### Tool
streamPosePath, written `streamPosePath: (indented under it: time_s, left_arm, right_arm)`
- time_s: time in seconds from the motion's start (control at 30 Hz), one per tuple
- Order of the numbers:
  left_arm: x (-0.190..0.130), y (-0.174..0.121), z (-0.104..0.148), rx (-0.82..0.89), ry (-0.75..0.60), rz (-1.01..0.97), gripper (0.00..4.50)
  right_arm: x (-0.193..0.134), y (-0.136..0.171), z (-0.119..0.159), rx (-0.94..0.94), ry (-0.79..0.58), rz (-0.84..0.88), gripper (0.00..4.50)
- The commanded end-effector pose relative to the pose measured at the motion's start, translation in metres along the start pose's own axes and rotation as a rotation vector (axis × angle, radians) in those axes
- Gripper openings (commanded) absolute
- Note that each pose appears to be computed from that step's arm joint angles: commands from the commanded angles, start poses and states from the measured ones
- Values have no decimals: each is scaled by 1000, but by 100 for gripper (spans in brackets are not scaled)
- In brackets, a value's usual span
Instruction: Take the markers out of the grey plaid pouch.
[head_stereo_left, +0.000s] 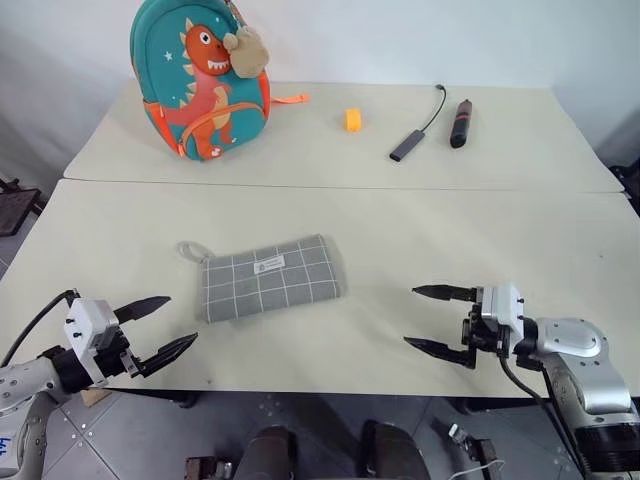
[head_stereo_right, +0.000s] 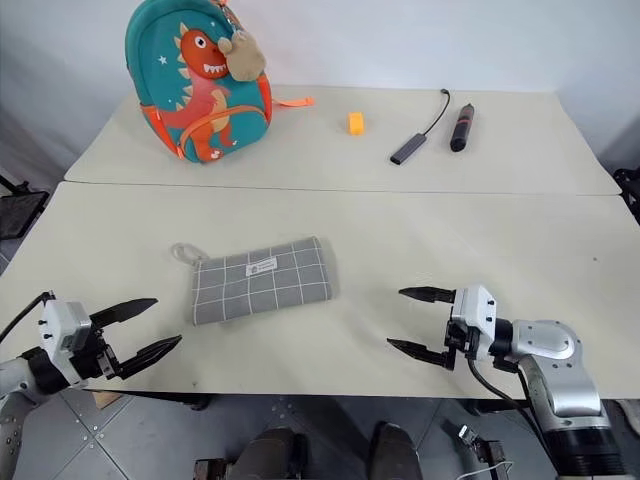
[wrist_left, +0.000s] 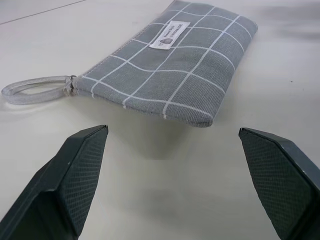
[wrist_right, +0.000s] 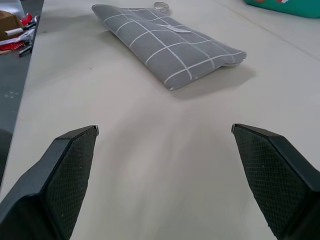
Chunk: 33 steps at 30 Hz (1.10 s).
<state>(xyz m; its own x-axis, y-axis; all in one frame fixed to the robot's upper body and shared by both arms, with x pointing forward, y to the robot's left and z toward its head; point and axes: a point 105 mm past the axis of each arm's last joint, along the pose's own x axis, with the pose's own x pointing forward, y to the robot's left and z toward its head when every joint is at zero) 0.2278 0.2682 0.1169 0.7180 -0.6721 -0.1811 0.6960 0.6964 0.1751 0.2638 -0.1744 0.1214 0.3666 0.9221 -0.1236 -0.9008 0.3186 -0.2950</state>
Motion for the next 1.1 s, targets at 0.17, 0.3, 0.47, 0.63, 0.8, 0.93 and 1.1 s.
streamPosePath:
  time_s: [0.17, 0.3, 0.47, 0.63, 0.8, 0.93, 1.1]
  left_arm:
    - [-16, 2, 14, -223, -58, -17, 450]
    - [-26, 20, 20, -633, -122, 8, 450]
    - [-5, 36, 22, -877, -68, -2, 450]
    - [18, 34, 14, -1056, 43, -56, 450]
    - [32, 34, 14, -1164, 134, -81, 450]
    - [36, 32, 14, -1218, 195, -96, 450]
    - [41, 19, 16, -1260, 289, -177, 450]
  right_arm:
    - [19, -6, 23, -44, -47, 9, 408]
    - [51, -16, 37, -114, -35, -31, 291]
    - [94, -28, 46, -119, -21, -114, 124]
    - [136, -30, 48, -94, -4, -174, 2]
    - [170, -14, 45, -174, 39, -75, 2]
    - [184, 0, 32, -225, 103, 43, 2]
    - [182, 5, 13, -287, 169, 108, 2]
